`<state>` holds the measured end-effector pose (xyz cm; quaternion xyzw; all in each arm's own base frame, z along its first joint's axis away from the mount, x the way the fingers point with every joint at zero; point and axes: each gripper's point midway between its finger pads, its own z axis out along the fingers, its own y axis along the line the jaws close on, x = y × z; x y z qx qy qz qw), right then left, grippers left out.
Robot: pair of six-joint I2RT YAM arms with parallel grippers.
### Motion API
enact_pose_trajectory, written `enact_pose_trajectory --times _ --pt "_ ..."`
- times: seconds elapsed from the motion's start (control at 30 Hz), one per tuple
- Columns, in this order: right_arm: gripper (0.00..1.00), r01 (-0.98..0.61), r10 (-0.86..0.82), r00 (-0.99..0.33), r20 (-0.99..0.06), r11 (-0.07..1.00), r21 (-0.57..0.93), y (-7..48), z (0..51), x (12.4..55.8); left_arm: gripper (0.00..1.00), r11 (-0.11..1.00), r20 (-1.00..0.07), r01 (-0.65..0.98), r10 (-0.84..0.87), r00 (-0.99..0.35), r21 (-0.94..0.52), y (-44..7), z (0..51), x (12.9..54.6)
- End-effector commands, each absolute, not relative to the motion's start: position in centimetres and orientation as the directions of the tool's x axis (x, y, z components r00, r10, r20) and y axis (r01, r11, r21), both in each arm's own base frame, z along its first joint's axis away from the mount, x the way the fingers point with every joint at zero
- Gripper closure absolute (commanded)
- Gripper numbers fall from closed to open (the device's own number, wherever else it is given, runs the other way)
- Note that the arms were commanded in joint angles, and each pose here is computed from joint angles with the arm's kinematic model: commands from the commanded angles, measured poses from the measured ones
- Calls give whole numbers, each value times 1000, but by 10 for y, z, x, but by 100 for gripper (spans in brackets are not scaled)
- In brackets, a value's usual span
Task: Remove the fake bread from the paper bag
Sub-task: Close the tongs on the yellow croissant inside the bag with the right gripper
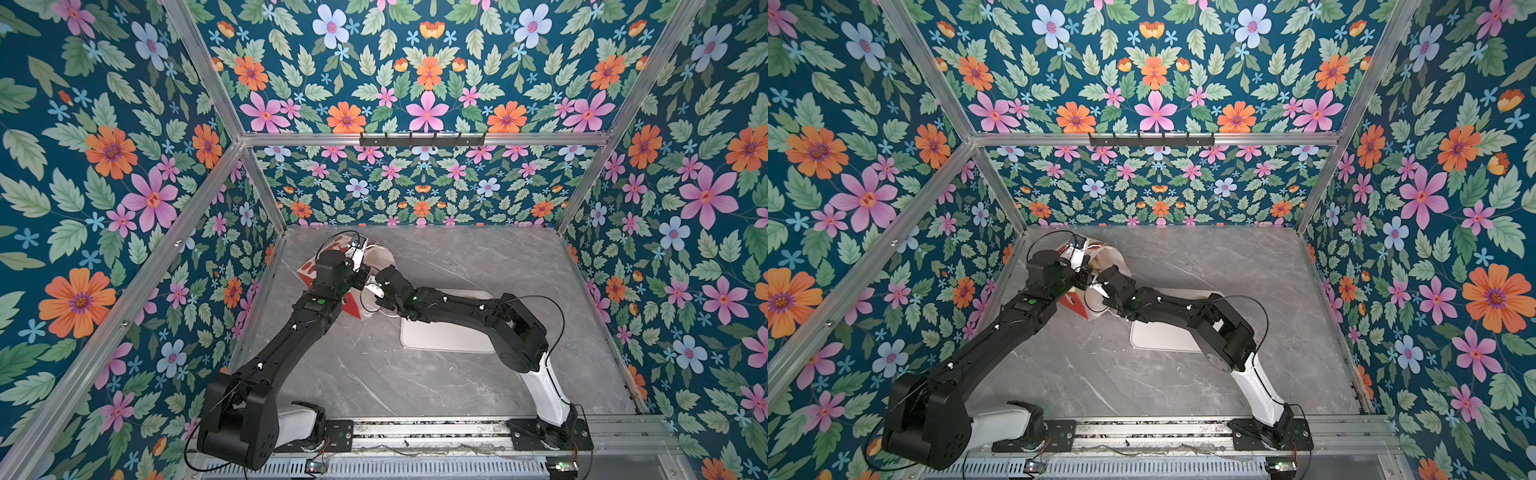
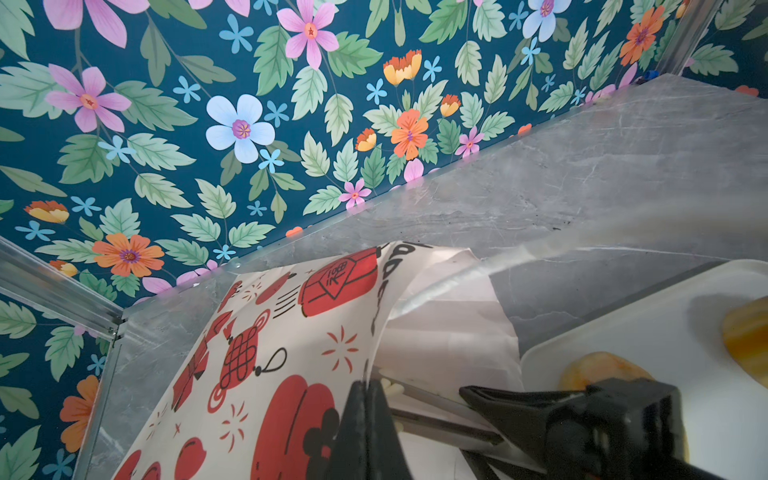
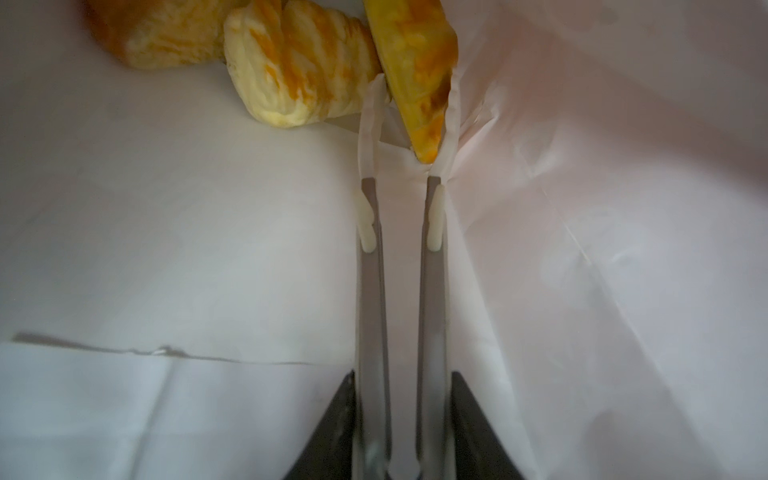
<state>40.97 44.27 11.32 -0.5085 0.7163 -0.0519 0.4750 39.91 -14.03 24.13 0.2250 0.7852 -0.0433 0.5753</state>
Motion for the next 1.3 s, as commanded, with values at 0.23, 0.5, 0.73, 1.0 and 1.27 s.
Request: enact_pose_trajectory --times 0.23,0.5,0.73,1.0,1.27 --pt "67 -628 -706 3 -709 550 -550 438 128 403 100 892 -932 414 289 -219 179 -144 248 399" --pt "68 -601 -727 14 -686 542 -587 430 119 403 100 893 -934 411 288 -212 183 -143 252 398" --pt "68 -578 -751 60 -657 511 -637 442 118 414 100 887 -937 427 283 -205 174 -146 255 395" --pt "68 -568 -768 80 -636 489 -662 451 117 423 100 884 -937 434 283 -206 172 -147 254 396" --pt "70 -562 -796 88 -599 457 -689 458 113 430 100 883 -936 437 284 -208 171 -148 254 396"
